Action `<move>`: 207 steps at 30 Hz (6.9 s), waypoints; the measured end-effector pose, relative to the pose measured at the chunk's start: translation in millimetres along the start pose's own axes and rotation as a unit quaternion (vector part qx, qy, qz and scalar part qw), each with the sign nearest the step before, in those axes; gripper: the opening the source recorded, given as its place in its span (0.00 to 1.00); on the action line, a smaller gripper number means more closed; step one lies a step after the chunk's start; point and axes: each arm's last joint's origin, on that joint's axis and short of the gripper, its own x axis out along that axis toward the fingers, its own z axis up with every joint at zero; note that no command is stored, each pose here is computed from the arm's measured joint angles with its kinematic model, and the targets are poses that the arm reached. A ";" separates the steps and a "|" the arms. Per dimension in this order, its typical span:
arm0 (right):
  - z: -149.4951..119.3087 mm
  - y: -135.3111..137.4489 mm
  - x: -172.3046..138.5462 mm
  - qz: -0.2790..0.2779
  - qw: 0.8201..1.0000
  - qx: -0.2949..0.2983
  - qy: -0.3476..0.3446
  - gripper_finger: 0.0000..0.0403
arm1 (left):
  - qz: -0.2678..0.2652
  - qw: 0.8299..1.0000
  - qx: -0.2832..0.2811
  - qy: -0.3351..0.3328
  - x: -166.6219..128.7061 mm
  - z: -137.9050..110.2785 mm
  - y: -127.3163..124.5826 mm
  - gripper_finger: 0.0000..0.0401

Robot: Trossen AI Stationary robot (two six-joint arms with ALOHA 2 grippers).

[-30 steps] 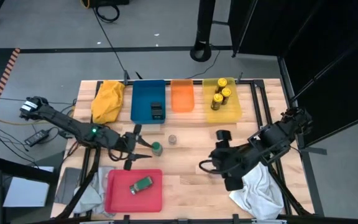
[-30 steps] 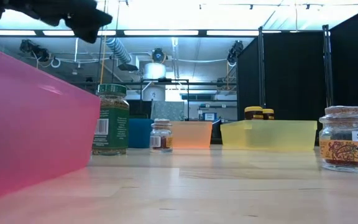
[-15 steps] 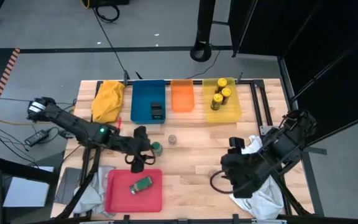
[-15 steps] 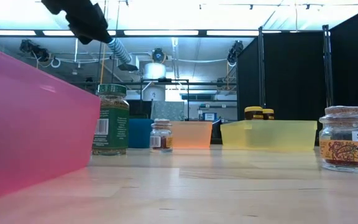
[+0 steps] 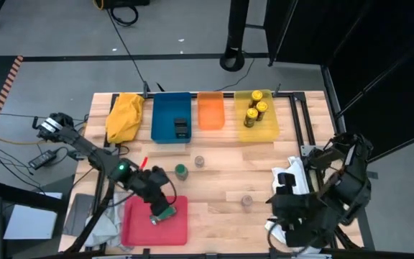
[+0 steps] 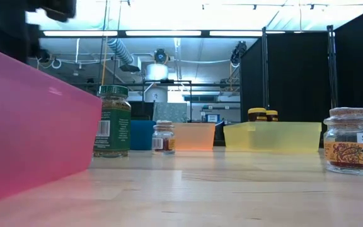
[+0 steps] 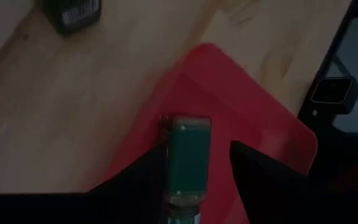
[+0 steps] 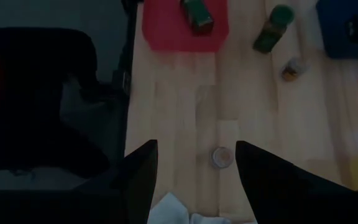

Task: Sort spices by type
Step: Adjust the green seasoning bottle in the red bin

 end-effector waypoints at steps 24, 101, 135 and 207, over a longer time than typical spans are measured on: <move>-38.4 22.5 39.2 -0.069 0.997 -0.009 0.040 0.56 | 0.066 0.997 -0.018 0.045 36.3 -45.0 -28.1 0.45; -45.8 24.5 54.1 -0.083 0.995 -0.014 0.049 0.56 | 0.091 0.975 0.143 0.144 55.5 -40.2 -17.2 0.66; -44.8 25.8 54.5 -0.078 0.996 -0.006 0.044 0.56 | 0.156 0.948 0.250 0.121 88.9 -52.4 -12.6 0.53; -41.3 27.5 55.0 -0.083 0.996 -0.021 0.011 0.56 | 0.260 0.829 0.072 0.489 65.2 -13.4 -47.7 0.51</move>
